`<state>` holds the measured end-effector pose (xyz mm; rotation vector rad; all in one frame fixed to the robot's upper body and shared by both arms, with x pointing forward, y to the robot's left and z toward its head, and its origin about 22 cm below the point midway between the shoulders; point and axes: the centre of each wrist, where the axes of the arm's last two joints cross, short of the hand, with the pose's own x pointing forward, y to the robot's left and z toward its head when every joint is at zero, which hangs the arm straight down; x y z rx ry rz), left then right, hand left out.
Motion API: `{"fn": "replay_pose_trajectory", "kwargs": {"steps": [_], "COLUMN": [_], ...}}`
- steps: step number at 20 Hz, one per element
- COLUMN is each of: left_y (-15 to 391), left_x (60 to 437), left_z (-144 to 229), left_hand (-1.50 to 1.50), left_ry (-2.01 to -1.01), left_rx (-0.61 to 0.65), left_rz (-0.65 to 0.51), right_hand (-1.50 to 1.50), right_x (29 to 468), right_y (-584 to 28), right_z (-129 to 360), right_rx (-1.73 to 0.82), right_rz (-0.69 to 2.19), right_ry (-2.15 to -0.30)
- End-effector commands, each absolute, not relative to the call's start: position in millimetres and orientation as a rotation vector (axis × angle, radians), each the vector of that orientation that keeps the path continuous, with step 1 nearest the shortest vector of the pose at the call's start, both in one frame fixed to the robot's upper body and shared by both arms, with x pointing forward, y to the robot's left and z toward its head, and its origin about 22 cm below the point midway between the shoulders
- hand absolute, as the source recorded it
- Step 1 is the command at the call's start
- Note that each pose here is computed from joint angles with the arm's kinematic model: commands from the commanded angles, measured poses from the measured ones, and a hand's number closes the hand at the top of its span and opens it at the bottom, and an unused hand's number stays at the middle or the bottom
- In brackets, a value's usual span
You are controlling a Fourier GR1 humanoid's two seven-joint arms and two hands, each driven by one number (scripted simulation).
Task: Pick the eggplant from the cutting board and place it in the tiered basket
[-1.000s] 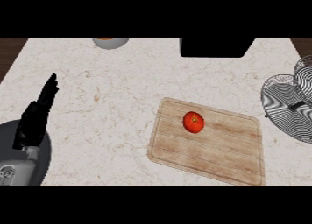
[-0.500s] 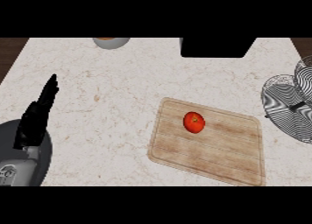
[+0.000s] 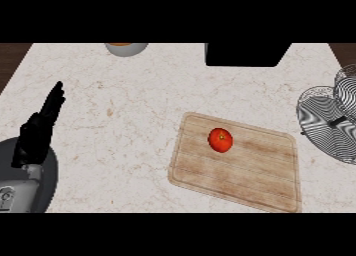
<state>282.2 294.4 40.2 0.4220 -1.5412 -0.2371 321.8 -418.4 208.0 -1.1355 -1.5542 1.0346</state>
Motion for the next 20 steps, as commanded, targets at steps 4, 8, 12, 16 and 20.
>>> {"fn": "replay_pose_trajectory", "kwargs": {"steps": [4,8,12,16,20], "left_y": [291,289,299,287,303], "left_x": [278,276,276,280,272], "left_z": [31,29,42,33,47], "left_hand": [0.0,0.0,0.0,0.0,0.0], "left_ry": [-1.545,-1.541,-1.534,-1.559,-1.535], "left_rx": [0.437,0.412,0.43,0.427,0.435], "left_rz": [-0.235,-0.227,-0.252,-0.246,-0.243], "right_hand": [-1.5,-1.5,-1.5,-1.5,-1.5], "right_x": [328,325,320,340,321], "right_y": [-434,-454,-462,-467,-494], "right_z": [151,156,142,155,209], "right_rx": [-0.863,-0.859,-0.807,-0.787,-0.837], "right_rz": [0.88,0.856,0.68,0.587,0.483], "right_ry": [-1.391,-1.421,-1.551,-1.635,-1.705]}}
